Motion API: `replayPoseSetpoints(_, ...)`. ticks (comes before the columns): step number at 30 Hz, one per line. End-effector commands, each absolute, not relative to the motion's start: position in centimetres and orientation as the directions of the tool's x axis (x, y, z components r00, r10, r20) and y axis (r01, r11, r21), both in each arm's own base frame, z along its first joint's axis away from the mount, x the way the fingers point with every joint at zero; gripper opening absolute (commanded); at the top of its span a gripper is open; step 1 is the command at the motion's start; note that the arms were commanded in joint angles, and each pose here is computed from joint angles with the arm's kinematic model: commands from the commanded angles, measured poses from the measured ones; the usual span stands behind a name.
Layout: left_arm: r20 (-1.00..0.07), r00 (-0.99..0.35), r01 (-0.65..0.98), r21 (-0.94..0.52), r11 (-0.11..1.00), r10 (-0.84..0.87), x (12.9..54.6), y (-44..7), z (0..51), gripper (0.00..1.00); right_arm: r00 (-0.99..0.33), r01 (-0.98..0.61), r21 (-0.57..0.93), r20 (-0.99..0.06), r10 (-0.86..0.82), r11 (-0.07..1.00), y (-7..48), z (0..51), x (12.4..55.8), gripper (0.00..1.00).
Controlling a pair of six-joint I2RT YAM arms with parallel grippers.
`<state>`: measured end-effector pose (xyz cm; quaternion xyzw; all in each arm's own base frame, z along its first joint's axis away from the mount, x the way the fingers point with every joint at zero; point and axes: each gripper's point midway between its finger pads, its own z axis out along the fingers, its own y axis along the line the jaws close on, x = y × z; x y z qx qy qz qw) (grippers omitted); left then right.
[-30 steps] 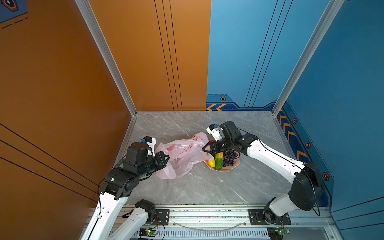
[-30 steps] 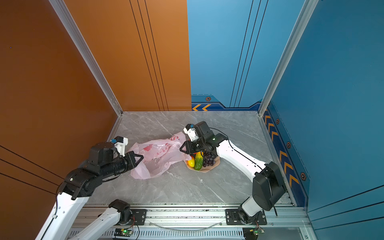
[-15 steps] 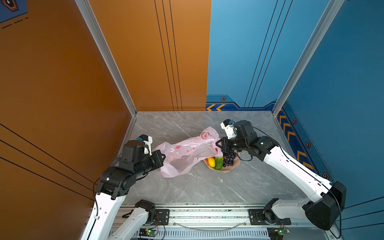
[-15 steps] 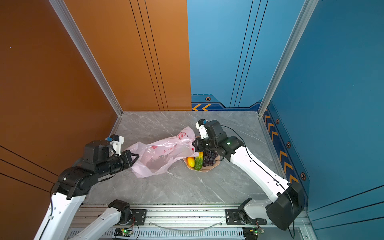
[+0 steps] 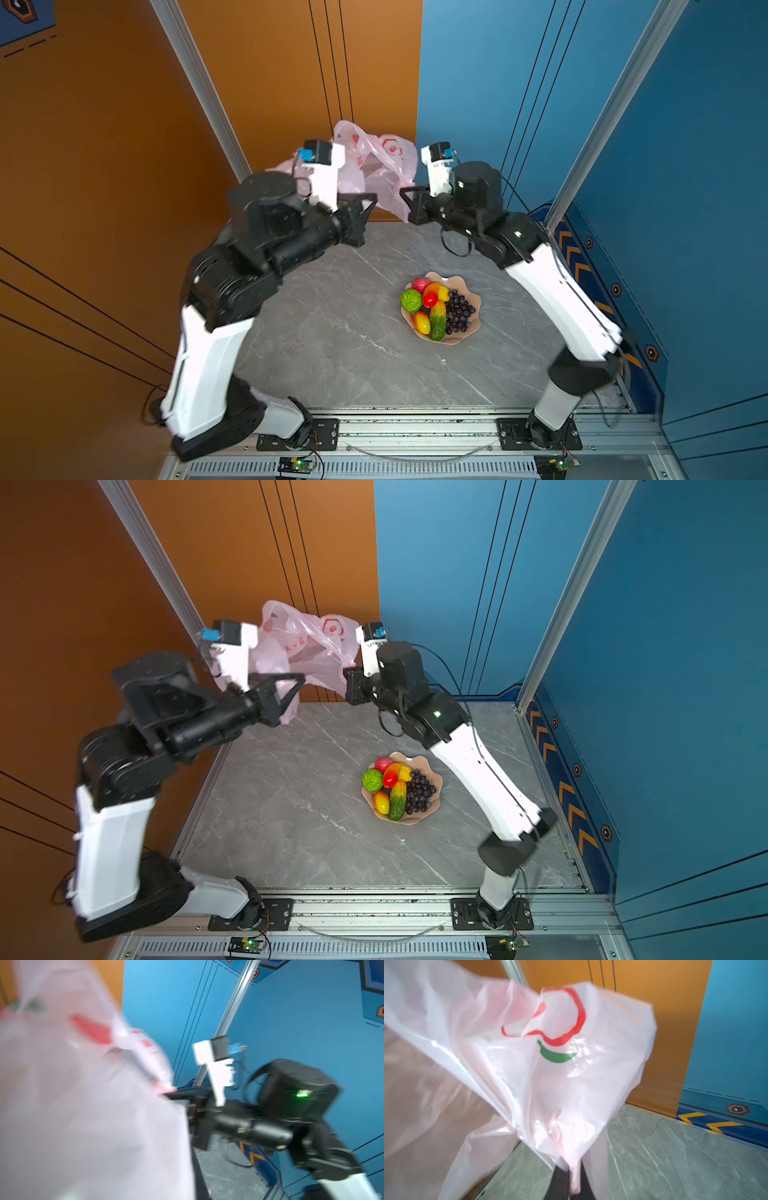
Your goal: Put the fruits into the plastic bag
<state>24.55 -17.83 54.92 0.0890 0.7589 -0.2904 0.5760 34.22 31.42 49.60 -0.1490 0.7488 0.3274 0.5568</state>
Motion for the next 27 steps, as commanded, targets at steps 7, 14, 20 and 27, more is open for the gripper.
replayPoseSetpoints(7, -0.688, -0.633, -0.066, -0.410, 0.910, -0.356, 24.2, -8.5, 30.1, 0.00, -0.743, -0.247, 0.422, -0.660, 0.109, 0.872, 24.9, 24.5, 36.0, 0.00)
replayPoseSetpoints(14, -0.691, -0.636, -0.034, -0.419, 0.907, -0.343, 25.0, -9.1, 31.4, 0.00, -0.711, -0.327, 0.433, -0.698, 0.083, 0.840, 27.3, 28.6, 36.2, 0.00)
replayPoseSetpoints(20, -0.737, -0.581, -0.029, -0.406, 0.914, -0.346, 26.6, -8.2, 34.7, 0.00, -0.644, -0.428, 0.424, -0.763, 0.061, 0.798, 31.5, 33.1, 37.6, 0.00)
replayPoseSetpoints(27, -0.821, -0.374, 0.055, -0.485, 0.873, -0.432, 32.2, -6.6, 47.3, 0.00, -0.471, -0.559, 0.430, -0.868, 0.155, 0.709, 36.5, 45.1, 41.8, 0.00)
